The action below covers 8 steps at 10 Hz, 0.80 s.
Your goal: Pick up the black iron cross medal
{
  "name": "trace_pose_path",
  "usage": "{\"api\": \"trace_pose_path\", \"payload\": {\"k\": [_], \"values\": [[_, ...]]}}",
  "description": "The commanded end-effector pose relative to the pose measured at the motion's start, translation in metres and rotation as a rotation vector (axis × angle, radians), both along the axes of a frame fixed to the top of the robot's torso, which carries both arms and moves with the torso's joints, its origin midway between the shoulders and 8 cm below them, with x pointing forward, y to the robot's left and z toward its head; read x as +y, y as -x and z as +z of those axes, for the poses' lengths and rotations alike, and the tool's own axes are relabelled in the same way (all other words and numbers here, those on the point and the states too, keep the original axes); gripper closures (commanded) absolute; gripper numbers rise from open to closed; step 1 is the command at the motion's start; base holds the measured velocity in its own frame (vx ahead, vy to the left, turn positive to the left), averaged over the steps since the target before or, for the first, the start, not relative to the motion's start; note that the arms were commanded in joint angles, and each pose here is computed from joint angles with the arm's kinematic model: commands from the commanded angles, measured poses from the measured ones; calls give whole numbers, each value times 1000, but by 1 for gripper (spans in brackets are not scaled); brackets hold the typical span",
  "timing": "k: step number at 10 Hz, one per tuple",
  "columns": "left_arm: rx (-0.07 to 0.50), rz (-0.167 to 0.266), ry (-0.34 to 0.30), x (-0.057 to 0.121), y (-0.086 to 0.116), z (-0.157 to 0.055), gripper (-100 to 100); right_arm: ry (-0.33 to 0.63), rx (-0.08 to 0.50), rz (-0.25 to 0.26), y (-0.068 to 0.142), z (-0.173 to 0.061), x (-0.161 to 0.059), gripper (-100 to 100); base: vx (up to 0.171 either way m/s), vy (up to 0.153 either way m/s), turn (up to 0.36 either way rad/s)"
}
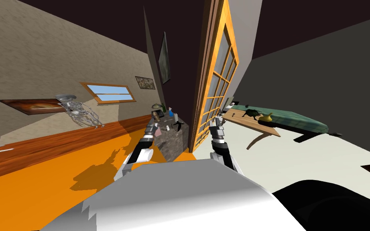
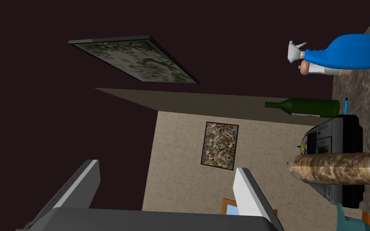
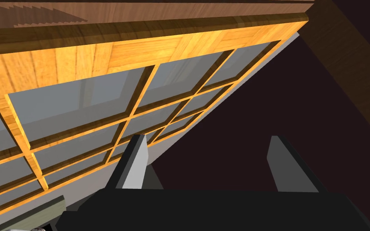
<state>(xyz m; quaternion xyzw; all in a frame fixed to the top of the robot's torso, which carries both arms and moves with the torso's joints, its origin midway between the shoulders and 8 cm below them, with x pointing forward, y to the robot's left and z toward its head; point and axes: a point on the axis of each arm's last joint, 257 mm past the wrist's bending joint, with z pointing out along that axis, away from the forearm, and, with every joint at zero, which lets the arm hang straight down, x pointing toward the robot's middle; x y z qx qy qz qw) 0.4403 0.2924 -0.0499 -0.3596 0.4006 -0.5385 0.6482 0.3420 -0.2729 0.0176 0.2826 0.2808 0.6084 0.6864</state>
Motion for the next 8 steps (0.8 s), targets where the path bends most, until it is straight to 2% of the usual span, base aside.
{"api": "trace_pose_path", "payload": {"k": [1, 2, 3, 4, 5, 6, 7, 8], "values": [[24, -12, 11, -2, -13, 0, -100, 0, 0, 0, 0, 0, 0, 0, -37, -2, -24], [55, -22, 28, 1, -26, -9, -100, 0, 0, 0, 0, 0, 0, 0, -34, -1, -43], [60, -24, 29, -1, -30, -7, -100, 0, 0, 0, 0, 0, 0, 0, -27, 1, -21], [97, -32, 51, 2, -43, -16, -100, 0, 0, 0, 0, 0, 0, 0, -30, -1, -41], [99, -35, 52, 0, -46, -14, -100, 0, 0, 0, 0, 0, 0, 0, -25, -2, -24], [136, -41, 78, 3, -60, -24, -100, 0, 0, 0, 0, 0, 0, 0, -30, -5, -37], [140, -44, 79, 1, -64, -21, -100, 0, 0, 0, 0, 0, 0, 0, -27, -1, -25], [179, -49, 109, 4, -77, -32, -100, 0, 0, 0, 0, 0, 0, 0, -34, 1, -31]]}}
